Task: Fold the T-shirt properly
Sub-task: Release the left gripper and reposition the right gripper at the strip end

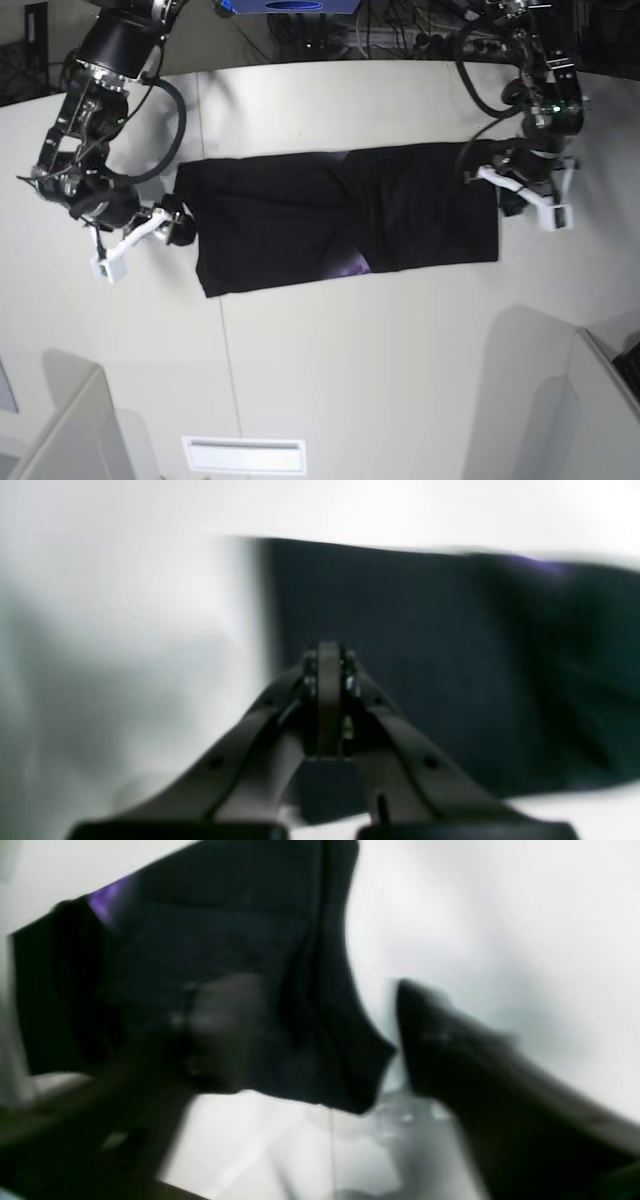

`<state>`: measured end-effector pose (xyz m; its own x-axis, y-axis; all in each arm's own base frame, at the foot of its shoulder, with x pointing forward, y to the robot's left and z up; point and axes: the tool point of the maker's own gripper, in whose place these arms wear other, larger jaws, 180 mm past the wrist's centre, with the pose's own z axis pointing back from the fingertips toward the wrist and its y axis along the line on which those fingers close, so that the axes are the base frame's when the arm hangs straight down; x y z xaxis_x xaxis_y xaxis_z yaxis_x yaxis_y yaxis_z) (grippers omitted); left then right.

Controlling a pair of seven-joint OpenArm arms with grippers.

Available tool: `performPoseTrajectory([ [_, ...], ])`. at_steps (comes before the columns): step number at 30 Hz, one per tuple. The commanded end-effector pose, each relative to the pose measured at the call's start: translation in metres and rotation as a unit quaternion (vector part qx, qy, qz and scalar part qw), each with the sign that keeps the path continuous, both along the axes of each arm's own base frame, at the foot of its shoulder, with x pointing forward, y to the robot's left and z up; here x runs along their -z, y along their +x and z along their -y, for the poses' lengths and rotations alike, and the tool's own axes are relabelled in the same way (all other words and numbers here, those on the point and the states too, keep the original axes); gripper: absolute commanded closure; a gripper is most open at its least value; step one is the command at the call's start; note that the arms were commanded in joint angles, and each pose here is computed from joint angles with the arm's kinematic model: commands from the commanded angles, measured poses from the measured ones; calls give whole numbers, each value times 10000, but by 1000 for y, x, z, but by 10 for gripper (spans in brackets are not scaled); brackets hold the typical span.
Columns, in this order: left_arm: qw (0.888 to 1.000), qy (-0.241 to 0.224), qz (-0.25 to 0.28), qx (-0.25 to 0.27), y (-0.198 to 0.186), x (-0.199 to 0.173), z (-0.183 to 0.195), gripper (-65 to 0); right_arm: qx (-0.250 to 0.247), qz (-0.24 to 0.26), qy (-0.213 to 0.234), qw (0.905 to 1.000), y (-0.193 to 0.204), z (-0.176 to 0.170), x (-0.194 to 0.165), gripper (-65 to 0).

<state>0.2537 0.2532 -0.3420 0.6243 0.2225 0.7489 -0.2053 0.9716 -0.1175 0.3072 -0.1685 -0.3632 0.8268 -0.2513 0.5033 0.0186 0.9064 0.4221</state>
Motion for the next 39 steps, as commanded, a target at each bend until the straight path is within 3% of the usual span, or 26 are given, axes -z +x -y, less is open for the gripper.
performPoseTrajectory([
  [1,9996,129,161,-217,-4,-11,-21,0,100,273,-14,9996,13,10,-13,-512],
  [3,9973,422,204,-570,-22,-21,-60,0,134,219,71,9996,19,11,-10,-512],
  [6,9947,765,165,-660,-44,-27,-97,0,127,46,224,9997,28,9,-1,-488],
  [10,9926,812,-104,-902,-66,-13,-134,0,148,-247,467,9985,33,4,17,-489],
  [15,9918,633,-539,-972,-81,16,-153,0,-17,-342,453,9984,33,-8,32,-489],
  [20,9924,497,-592,-962,-79,25,-152,0,-332,-574,429,9969,17,-29,47,-489],
  [24,9937,437,-469,-925,-67,23,-147,0,-517,-612,725,9941,7,-50,51,-489],
  [30,9980,206,-588,-129,-33,43,-96,0,-655,-472,789,9936,10,-66,51,-489],
  [35,9976,-58,-685,110,-17,60,-75,0,-630,-660,881,9919,5,-72,68,-477],
  [37,9972,-168,-726,89,-13,67,-73,0,-541,-672,920,9920,6,-71,74,-401],
  [39,9966,-271,-777,95,-10,73,-70,0,-462,-610,918,9928,8,-70,75,-264],
])
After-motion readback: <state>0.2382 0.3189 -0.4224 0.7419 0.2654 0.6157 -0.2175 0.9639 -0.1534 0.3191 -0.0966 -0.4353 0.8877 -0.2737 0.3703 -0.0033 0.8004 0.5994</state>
